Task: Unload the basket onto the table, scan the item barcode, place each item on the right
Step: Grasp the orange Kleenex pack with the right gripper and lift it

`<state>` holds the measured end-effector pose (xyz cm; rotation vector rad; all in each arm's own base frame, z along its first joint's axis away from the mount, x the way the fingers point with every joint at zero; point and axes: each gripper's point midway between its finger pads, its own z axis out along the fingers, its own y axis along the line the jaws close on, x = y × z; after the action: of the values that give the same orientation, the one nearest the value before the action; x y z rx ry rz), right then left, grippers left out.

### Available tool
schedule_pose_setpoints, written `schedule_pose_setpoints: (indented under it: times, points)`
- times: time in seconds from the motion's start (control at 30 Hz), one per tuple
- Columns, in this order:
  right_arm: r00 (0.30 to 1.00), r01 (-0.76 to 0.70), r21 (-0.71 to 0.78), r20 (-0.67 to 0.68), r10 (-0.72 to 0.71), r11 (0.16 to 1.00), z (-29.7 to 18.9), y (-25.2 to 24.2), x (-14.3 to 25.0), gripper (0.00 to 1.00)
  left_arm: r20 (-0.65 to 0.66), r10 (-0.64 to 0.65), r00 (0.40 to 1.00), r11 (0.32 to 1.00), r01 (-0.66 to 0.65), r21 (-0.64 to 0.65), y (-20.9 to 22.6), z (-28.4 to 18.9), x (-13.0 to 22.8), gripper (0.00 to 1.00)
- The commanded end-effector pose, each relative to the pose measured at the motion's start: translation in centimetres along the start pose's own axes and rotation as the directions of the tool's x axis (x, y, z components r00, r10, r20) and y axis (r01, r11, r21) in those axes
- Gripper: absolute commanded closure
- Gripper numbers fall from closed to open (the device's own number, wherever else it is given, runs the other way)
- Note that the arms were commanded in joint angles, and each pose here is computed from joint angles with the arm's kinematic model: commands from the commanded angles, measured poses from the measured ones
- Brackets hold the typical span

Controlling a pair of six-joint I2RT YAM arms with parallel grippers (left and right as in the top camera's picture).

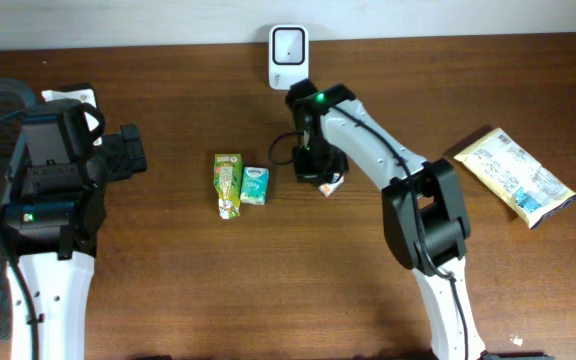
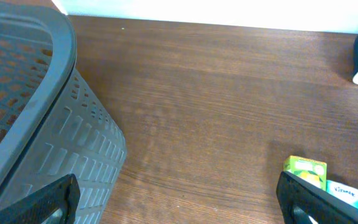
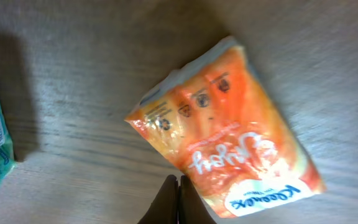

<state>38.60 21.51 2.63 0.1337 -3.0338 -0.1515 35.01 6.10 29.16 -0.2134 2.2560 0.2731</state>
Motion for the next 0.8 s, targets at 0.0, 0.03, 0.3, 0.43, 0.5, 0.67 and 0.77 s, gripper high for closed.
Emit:
schedule_pose_setpoints:
  times: [0.0,0.03,0.3,0.43,0.5,0.67,0.77]
  points:
    - [0.958,0.278,-0.114,0.11,-0.266,0.954,-5.3,2.7,-0.9,0.94,0.018,0.002,1.0,1.0,-0.002,-0.009,0.3,-0.5,-0.5,0.01]
    - [0.918,0.38,-0.066,0.146,-0.368,0.923,-7.5,1.8,-1.6,0.83,0.018,0.002,1.0,1.0,-0.002,-0.009,0.3,-0.5,-0.5,0.01]
    - [0.895,0.441,-0.289,0.203,-0.396,0.849,-6.1,-6.5,-3.8,0.61,0.018,0.002,1.0,1.0,-0.002,-0.009,0.3,-0.5,-0.5,0.01]
    - [0.879,0.476,-0.398,0.189,-0.437,0.785,-3.5,-5.7,-2.6,0.61,0.018,0.002,1.0,1.0,-0.002,-0.009,0.3,-0.5,-0.5,0.01]
    - [0.877,0.477,-0.421,0.162,-0.453,0.772,-1.6,-5.6,-1.8,0.61,0.018,0.002,1.0,1.0,-0.002,-0.009,0.3,-0.5,-0.5,0.01]
    - [0.868,0.489,-0.438,0.159,-0.47,0.754,1.2,-4.6,-1.0,0.62,0.018,0.002,1.0,1.0,-0.002,-0.009,0.3,-0.5,-0.5,0.01]
    - [0.88,0.466,-0.443,0.143,-0.453,0.766,1.8,-4.5,-0.9,0.82,0.018,0.002,1.0,1.0,-0.002,-0.009,0.3,-0.5,-0.5,0.01]
